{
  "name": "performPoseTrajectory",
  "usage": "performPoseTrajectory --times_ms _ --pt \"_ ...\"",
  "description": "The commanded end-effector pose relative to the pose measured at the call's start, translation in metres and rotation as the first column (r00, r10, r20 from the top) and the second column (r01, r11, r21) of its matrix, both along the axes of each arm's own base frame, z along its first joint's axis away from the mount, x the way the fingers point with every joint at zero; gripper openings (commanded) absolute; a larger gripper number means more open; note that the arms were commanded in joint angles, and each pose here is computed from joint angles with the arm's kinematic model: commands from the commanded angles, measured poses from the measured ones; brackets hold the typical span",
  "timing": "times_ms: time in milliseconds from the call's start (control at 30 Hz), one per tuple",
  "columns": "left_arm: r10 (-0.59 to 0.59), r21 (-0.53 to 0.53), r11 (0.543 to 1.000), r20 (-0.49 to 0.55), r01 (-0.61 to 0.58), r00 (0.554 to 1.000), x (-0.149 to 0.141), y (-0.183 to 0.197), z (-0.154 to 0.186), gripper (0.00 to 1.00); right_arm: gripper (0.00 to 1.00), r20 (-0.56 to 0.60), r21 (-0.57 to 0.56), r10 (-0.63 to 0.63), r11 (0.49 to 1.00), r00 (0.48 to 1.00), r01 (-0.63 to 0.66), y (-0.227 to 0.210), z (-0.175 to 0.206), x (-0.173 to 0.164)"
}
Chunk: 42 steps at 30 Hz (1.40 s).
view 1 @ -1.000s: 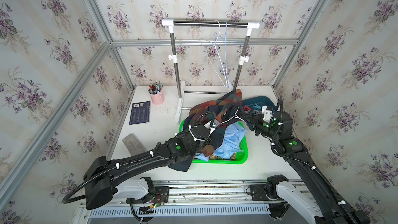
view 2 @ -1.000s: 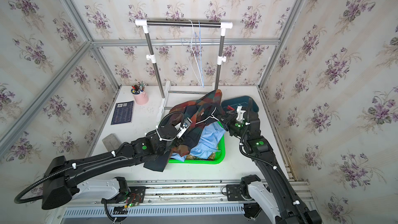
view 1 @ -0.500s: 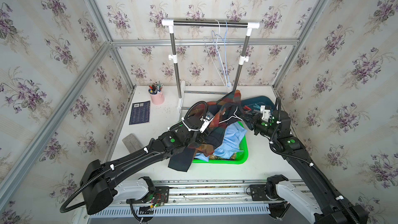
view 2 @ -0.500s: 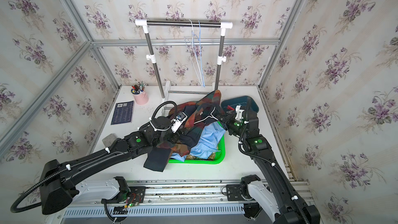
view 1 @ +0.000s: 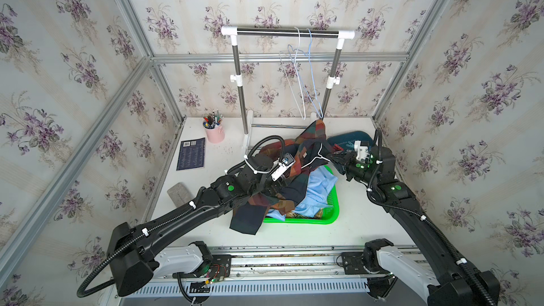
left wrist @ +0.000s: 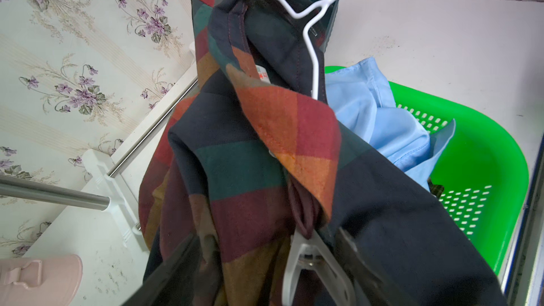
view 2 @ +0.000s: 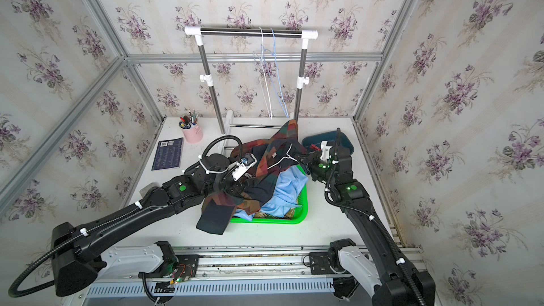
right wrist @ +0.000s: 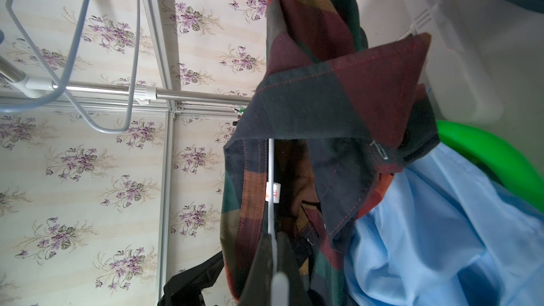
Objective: Remove the clothespins securing long-sleeve shirts to the hanger
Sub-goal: Place the hanger in the bin.
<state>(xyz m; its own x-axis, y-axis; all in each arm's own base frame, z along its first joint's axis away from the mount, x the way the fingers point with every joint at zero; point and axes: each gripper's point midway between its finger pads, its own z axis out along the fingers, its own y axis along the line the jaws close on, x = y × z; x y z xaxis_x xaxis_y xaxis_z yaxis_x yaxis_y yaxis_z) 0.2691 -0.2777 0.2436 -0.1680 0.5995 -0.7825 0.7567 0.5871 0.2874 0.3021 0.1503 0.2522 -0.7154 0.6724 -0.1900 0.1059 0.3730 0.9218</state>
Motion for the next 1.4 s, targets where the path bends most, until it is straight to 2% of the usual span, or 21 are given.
performPoseTrajectory --times_ms 0,333,467,567,633,800,1033,1367 --pt "-0.05 0.022 0.998 -0.051 0.052 0.997 -0.005 -0.001 -0.005 0.73 0.0 0.047 0.007 0.006 1.0 0.999 -0.006 0.001 0.011 0.003" --pt "-0.066 0.048 0.996 -0.13 0.073 0.989 -0.008 0.005 -0.008 0.65 0.0 0.051 0.011 0.01 1.0 0.999 -0.011 0.003 0.012 0.004" --pt "-0.103 -0.016 0.995 -0.184 0.102 0.977 -0.012 0.002 -0.006 0.61 0.0 0.051 0.012 0.013 1.0 0.999 -0.014 0.003 0.011 0.004" --pt "-0.101 -0.017 0.995 -0.207 0.1 0.973 -0.009 0.001 -0.007 0.56 0.0 0.054 0.015 0.014 1.0 0.998 -0.015 0.003 0.011 0.003" --pt "-0.105 -0.027 0.994 -0.214 0.101 0.971 -0.009 -0.001 -0.005 0.56 0.0 0.056 0.017 0.013 1.0 0.998 -0.014 0.003 0.011 0.003" --pt "-0.116 -0.033 0.993 -0.227 0.111 0.967 -0.014 0.0 -0.002 0.44 0.0 0.054 0.019 0.018 1.0 0.998 -0.019 0.004 0.009 0.003" --pt "-0.113 -0.035 0.994 -0.241 0.108 0.964 -0.021 0.006 0.0 0.36 0.0 0.06 0.023 0.021 0.999 0.998 -0.022 0.005 0.011 0.004" --pt "-0.109 -0.04 0.994 -0.261 0.102 0.959 -0.016 -0.001 -0.001 0.29 0.0 0.062 0.024 0.021 0.999 0.998 -0.023 0.004 0.011 0.001"
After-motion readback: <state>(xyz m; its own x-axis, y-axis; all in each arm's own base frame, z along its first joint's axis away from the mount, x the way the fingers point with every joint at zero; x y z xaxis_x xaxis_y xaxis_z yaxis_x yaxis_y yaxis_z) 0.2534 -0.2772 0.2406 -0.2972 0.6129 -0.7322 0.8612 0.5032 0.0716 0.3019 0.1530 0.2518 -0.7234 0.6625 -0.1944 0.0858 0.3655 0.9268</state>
